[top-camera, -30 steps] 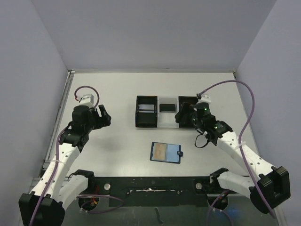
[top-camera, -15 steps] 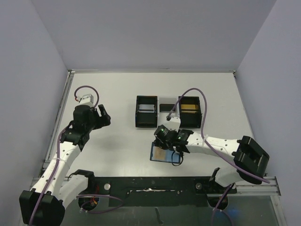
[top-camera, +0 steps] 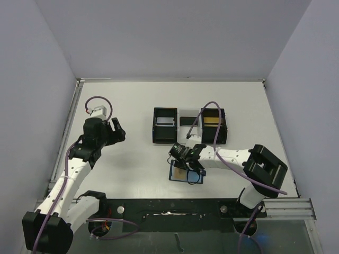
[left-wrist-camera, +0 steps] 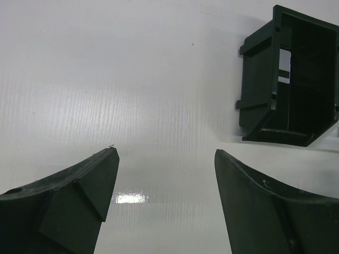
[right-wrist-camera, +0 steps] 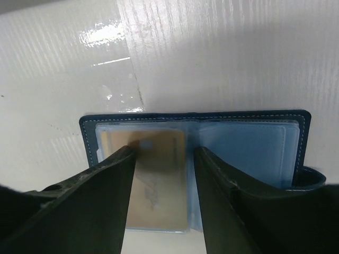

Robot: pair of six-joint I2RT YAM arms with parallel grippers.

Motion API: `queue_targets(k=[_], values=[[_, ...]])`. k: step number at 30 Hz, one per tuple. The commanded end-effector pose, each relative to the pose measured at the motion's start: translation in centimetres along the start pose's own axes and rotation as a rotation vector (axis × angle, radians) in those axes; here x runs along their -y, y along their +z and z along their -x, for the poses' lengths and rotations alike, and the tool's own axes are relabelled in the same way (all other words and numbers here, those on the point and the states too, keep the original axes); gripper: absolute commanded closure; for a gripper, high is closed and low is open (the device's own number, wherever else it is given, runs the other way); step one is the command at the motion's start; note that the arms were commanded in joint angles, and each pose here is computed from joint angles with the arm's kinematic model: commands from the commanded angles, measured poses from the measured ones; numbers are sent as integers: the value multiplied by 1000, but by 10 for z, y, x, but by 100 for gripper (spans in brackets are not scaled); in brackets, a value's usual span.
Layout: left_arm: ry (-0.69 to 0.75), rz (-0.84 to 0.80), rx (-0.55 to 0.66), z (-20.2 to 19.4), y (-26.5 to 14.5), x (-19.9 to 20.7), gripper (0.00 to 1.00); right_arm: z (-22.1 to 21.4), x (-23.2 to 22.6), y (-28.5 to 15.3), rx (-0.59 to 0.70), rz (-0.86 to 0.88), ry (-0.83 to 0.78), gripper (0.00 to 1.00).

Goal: Take the credit cards out of the card holder

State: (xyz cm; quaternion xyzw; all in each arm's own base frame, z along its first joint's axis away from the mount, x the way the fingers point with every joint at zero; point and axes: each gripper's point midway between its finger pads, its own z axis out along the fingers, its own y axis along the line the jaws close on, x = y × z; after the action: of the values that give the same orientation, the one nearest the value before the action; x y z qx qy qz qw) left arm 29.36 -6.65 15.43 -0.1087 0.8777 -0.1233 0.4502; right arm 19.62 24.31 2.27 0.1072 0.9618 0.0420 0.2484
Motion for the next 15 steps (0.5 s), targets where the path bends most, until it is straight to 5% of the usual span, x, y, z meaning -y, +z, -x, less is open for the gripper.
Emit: queue_targets(k=[1,7,15], values=[[-2,-54,46,17,-1,13,27,-9,0,8,-31,-36,5,54],[28,-121,-16,6,8,24,27,-13,-5,11,-52,-14,-21,80],[0,-297,-136,-30,0,68,34,-15,-18,7,-76,236,-26,100]])
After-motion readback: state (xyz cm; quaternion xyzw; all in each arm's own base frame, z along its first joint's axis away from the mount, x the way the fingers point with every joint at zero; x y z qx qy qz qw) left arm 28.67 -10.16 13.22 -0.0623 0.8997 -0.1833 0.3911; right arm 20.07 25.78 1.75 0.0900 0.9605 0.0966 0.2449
